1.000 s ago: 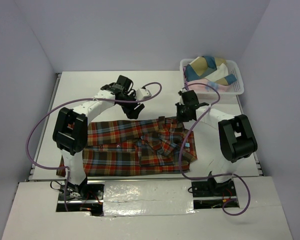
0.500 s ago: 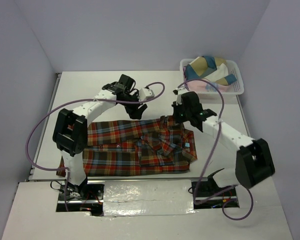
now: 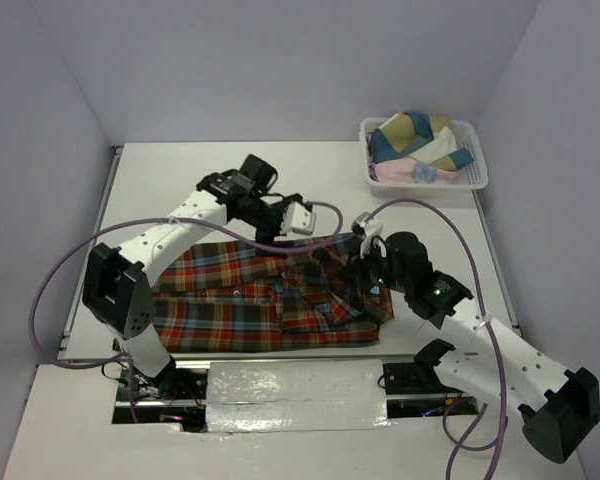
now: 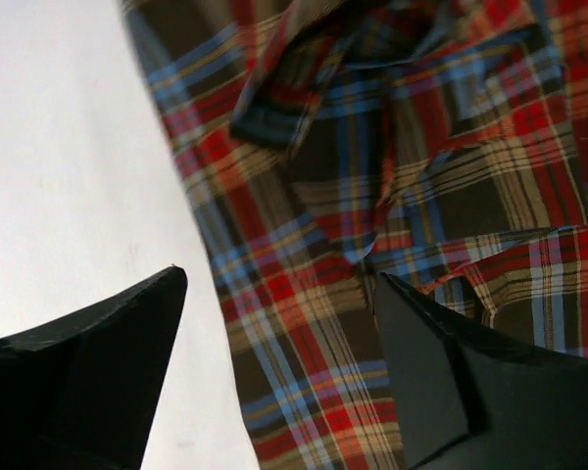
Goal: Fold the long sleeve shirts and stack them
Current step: Fold the shirt
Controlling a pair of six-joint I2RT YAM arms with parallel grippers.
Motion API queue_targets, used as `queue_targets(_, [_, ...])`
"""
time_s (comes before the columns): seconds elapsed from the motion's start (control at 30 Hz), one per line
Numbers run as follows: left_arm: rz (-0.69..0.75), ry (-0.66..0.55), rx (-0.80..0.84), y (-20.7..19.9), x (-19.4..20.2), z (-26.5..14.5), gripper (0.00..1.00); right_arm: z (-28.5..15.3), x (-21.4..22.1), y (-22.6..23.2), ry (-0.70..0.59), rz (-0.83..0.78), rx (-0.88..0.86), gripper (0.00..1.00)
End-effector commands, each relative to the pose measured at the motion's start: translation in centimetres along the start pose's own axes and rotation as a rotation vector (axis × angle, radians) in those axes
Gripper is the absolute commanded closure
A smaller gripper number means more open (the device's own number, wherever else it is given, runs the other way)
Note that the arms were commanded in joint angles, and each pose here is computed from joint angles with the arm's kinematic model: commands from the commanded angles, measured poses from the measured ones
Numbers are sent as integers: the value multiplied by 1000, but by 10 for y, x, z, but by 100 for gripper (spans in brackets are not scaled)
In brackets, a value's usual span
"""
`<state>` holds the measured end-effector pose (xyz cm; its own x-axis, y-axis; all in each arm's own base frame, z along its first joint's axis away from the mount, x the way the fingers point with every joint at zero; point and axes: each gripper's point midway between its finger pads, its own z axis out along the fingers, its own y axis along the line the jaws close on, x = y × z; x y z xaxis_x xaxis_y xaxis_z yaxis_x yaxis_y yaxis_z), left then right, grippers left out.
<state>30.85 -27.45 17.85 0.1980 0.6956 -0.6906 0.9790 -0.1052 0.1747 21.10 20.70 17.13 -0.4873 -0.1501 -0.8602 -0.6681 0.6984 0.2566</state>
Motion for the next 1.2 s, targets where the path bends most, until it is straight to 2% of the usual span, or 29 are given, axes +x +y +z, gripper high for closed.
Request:
queue_targets(0.0, [251,-38,97,-35,-29,11,8,-7,9,9,-16,30,-26,100])
queue_targets(0.03, [282,-46,96,-38,-34,13,1,-7,11,9,-23,31,-24,100])
queue_targets(0.1, [338,-97,72,-40,-52,19,1,-10,7,12,-49,25,-28,100])
queue_targets(0.23, [345,-199,56,-42,-75,33,1,-13,1,9,-69,12,-2,100])
queue_targets(0.37, [358,-185,117,-53,-69,61,1,-14,1,9,-67,8,2,100])
queue_targets(0.47, [354,-190,85,-43,-69,77,1,-15,1,9,-74,6,4,100])
queue_targets(0.6, [331,-210,60,-31,-73,90,1,-16,0,9,-79,3,3,100])
queue_targets(0.77, [314,-243,136,-44,-77,105,1,-14,1,8,-74,6,4,100])
queue_targets(0.87, [283,-242,128,-42,-75,115,1,-15,-1,10,-85,5,-6,100])
queue_targets(0.93, [249,-245,122,-40,-75,121,9,-15,-2,10,-90,3,-7,100])
queue_targets(0.97, [242,-248,125,-40,-76,122,29,-16,-2,10,-88,3,-6,100])
queue_targets(1.03, [225,-252,124,-38,-80,121,51,-16,-2,9,-89,3,-1,100])
queue_targets(1.07, [217,-244,132,-40,-78,120,75,-17,-3,10,-92,3,-1,100])
queue_targets(1.13, [207,-238,121,-37,-84,113,100,-16,-2,9,-92,3,5,100])
queue_targets(1.17, [194,-217,107,-34,-84,110,100,-17,-4,8,-96,4,11,100])
